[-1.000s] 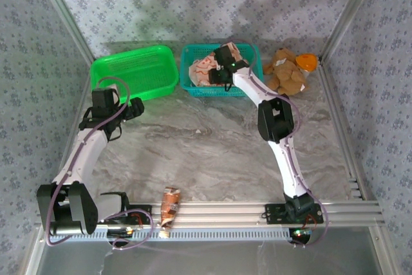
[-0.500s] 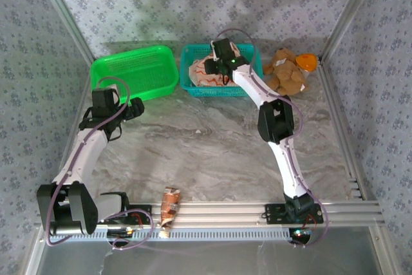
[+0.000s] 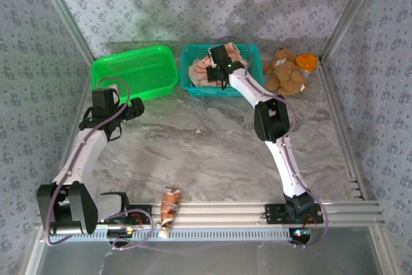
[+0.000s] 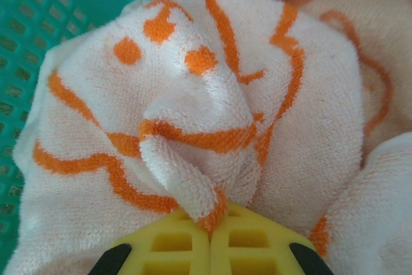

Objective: Fold and stack the towels

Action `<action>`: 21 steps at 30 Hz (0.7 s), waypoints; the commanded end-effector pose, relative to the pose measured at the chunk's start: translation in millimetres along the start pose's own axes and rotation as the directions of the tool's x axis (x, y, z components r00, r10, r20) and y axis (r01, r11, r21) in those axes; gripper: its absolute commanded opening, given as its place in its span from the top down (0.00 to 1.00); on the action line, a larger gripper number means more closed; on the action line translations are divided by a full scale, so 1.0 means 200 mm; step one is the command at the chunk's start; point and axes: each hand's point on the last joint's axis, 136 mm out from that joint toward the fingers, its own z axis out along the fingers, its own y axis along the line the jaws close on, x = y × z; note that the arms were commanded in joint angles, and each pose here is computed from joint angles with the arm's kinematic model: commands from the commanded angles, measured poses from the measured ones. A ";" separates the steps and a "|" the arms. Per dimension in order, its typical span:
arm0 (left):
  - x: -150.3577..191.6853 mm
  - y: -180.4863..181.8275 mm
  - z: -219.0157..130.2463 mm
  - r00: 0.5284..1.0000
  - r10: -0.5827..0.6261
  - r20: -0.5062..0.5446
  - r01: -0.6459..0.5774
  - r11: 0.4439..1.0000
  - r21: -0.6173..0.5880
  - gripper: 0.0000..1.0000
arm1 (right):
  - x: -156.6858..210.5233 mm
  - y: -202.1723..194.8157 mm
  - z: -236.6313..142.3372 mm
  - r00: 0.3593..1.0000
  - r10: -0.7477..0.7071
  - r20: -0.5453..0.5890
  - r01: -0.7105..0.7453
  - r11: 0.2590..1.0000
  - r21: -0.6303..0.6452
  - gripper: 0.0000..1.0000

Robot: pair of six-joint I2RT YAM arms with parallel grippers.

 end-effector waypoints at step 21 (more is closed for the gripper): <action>-0.07 -0.05 -0.08 0.998 0.024 0.062 -0.026 0.999 0.032 0.00 | -1.07 -0.11 -1.84 0.747 -0.052 0.663 0.006 0.997 0.071 1.00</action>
